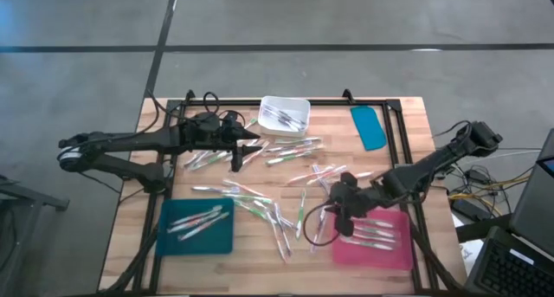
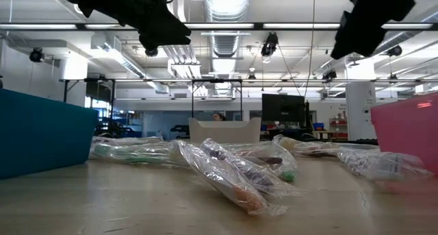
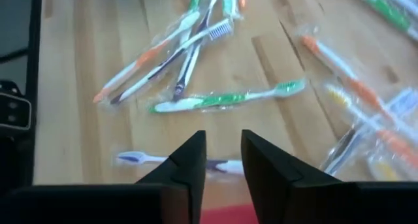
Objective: Pick & Place Toothbrushes
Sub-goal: Put the violet toothbrush into the white bin
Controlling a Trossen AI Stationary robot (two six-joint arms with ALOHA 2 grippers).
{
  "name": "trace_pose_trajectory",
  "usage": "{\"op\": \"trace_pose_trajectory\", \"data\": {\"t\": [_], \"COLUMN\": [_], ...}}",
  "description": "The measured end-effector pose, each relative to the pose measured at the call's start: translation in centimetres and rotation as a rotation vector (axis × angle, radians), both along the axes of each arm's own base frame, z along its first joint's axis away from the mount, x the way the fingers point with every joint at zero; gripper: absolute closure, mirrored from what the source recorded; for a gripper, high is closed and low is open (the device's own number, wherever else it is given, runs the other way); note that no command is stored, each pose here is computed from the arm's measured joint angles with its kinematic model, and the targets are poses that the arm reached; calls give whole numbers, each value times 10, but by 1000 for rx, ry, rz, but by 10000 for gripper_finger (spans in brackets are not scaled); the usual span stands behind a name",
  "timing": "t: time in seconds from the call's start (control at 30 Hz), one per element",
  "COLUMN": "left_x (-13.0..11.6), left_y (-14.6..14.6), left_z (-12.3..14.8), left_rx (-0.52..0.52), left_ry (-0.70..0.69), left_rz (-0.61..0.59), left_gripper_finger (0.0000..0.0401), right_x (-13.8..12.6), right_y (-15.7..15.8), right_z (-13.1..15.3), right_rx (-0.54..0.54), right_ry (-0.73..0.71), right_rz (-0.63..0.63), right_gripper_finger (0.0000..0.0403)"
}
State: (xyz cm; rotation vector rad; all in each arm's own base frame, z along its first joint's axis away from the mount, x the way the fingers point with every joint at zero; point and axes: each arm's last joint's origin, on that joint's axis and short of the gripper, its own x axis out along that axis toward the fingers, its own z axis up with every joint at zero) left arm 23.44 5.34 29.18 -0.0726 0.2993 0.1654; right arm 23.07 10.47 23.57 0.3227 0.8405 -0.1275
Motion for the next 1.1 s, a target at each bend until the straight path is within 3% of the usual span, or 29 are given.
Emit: {"op": "trace_pose_trajectory", "data": {"t": [0.23, 0.43, 0.8, 1.1], "left_x": [0, 0, 0, 0], "left_y": [0, 0, 0, 0], "left_z": [0, 0, 0, 0], "left_rx": [0, 0, 0, 0], "left_ry": [0, 0, 0, 0], "left_rz": [0, 0, 0, 0], "left_gripper_finger": [215, 215, 215, 215], "right_x": [12, 20, 28, 28], "right_y": [-22, -47, -101, -122], "right_z": [8, 11, 12, 13], "right_rx": [-116, -255, -428, -455], "right_ry": [-11, -6, 34, 49], "right_rz": [69, 123, 112, 64], "right_gripper_finger": [355, 363, 325, 282]}}
